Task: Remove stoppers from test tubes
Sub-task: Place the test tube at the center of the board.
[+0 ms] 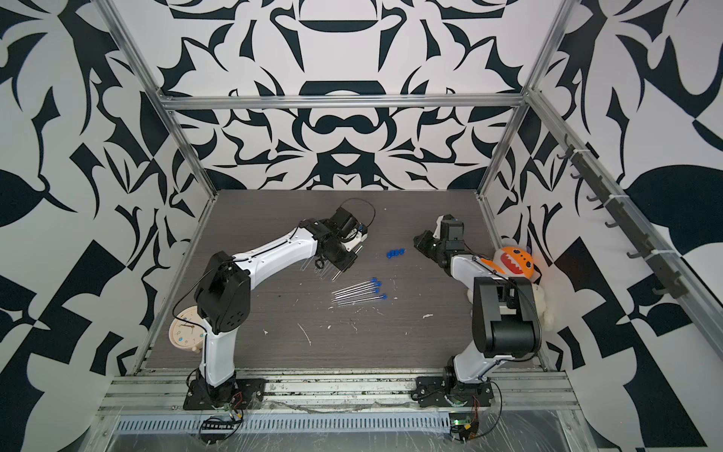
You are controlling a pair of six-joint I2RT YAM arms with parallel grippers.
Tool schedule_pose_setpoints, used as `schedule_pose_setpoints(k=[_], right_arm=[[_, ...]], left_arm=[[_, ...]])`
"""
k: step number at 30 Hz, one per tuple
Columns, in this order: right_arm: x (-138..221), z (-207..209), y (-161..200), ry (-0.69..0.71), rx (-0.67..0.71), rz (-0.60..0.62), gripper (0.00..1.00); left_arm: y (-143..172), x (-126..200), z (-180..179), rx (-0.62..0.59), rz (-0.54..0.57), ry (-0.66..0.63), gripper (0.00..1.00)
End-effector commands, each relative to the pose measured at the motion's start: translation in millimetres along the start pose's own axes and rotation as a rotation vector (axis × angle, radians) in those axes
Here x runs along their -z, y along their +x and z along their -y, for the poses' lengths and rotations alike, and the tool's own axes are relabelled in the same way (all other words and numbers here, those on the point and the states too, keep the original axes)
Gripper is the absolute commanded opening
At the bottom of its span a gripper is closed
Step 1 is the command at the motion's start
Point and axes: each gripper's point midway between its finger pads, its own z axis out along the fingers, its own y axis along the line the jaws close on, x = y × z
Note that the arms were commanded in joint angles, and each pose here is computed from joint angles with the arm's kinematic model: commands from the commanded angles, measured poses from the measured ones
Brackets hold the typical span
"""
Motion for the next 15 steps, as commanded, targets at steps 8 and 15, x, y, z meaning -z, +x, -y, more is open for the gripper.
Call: schedule_pose_setpoints(k=[8, 15], right_arm=[[-26.7, 26.5, 18.5, 0.077, 0.005, -0.118, 0.00], [-41.6, 33.7, 29.7, 0.054, -0.048, -0.146, 0.02]], left_arm=[[-1.5, -17.3, -17.5, 0.055, -0.028, -0.010, 0.00], [8.8, -34.6, -19.9, 0.048, -0.074, -0.016, 0.00]])
